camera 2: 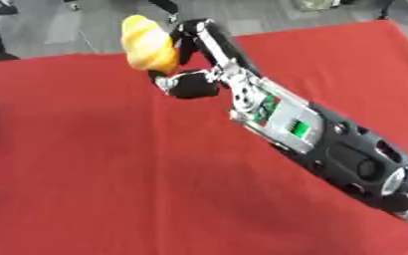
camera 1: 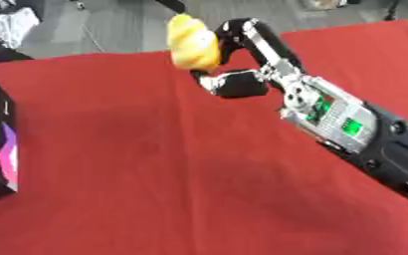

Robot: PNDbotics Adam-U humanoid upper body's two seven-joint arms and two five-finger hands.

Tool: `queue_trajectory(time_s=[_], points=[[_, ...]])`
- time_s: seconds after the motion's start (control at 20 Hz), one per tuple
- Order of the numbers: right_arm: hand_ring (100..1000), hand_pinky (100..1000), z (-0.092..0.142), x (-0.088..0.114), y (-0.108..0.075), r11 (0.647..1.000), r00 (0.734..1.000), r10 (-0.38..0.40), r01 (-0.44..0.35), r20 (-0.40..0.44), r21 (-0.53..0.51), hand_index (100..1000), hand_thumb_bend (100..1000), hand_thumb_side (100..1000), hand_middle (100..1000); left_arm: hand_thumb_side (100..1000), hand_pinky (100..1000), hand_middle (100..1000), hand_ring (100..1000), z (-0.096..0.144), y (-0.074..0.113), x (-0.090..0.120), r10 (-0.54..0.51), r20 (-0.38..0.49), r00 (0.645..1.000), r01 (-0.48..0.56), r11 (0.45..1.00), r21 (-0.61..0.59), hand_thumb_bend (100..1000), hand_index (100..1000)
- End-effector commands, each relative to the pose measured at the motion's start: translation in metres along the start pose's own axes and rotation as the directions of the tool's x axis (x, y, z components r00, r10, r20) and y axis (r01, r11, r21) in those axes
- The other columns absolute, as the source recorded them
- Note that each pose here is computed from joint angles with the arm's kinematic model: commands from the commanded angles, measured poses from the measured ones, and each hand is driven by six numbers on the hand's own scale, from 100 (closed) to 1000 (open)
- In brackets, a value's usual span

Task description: Pick up the objects with one hand, pass them to the other hand, and then place them into the box on the other side of the table.

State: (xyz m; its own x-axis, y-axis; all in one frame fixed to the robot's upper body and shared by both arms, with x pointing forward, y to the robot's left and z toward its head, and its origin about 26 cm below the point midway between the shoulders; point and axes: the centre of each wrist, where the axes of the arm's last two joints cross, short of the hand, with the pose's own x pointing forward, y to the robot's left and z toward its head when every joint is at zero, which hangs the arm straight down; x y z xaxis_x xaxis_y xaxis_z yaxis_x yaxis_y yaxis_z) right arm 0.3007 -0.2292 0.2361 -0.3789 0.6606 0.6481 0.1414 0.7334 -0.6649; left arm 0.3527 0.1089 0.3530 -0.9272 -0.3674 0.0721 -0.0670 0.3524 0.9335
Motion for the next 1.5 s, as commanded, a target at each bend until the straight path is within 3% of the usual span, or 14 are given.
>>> queue_trajectory(time_s=[0.05,0.85,1.2,1.5], points=[[521,772,-0.002,0.007,-0.004,1.0,1.0,0.002,-0.002,0.028,-0.018,482,363,100,330,245,648,710,690,-0.011,0.006,0.016,-0.013,0.031,0.999,0.014,1.0,-0.013,100,802],[519,771,-0.004,0.011,-0.001,1.0,0.998,0.009,-0.007,0.062,-0.031,481,360,100,330,252,742,749,764,-0.027,-0.005,0.031,0.006,0.009,1.0,-0.004,0.98,-0.199,100,820],[521,773,-0.005,0.014,0.001,0.999,0.993,0.038,-0.035,0.11,-0.03,482,356,100,332,416,762,730,766,-0.035,-0.018,0.021,0.004,-0.065,0.998,-0.02,0.968,-0.248,100,821],[522,774,-0.005,0.016,0.003,0.998,0.987,0.061,-0.059,0.149,-0.021,483,353,100,334,386,771,739,775,-0.039,-0.023,0.019,-0.004,-0.092,0.996,-0.019,0.969,-0.247,100,837]])
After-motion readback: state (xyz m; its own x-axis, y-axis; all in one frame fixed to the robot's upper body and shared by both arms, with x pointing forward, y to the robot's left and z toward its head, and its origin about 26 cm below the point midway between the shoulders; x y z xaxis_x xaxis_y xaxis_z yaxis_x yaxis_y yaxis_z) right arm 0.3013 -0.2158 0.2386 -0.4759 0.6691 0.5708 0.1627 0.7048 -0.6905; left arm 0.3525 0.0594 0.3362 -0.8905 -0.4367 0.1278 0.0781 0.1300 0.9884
